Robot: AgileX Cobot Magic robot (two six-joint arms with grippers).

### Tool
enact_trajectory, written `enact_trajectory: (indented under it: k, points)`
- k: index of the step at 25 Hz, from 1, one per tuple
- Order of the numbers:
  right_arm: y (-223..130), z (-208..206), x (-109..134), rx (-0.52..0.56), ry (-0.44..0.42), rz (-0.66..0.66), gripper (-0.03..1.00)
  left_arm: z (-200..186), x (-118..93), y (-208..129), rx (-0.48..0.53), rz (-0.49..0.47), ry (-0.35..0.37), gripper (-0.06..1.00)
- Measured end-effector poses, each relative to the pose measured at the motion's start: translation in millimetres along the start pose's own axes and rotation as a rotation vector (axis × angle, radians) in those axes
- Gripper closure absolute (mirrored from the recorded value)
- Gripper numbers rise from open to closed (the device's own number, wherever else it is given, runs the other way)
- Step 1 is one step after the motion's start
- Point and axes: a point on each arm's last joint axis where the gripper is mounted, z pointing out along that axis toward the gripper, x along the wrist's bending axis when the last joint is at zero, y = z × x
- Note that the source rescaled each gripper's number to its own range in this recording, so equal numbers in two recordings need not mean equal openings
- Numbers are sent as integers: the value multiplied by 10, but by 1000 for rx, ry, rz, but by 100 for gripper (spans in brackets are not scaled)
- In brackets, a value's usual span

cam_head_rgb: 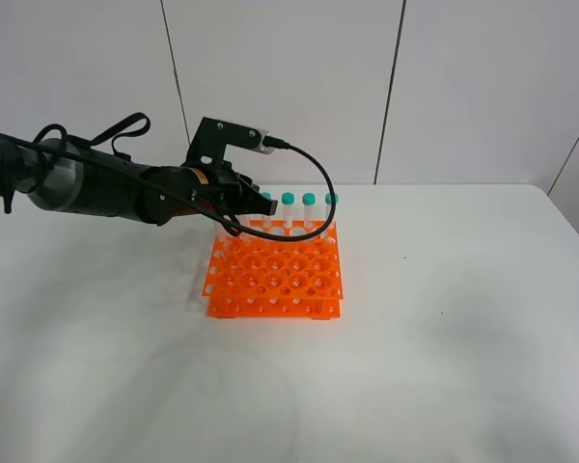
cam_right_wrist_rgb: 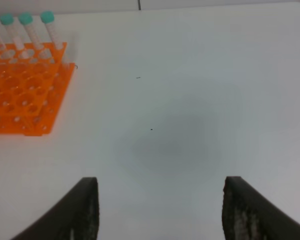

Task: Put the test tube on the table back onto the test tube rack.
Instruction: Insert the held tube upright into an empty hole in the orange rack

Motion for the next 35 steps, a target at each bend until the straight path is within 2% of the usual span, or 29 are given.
enact_trajectory:
  k: [19, 35]
  points:
    - [0, 0, 0, 0, 0, 0, 32, 109, 6, -161, 48, 5, 2, 94]
    - [0, 0, 0, 0, 0, 0, 32, 113, 21, -154, 36, 10, 5, 94]
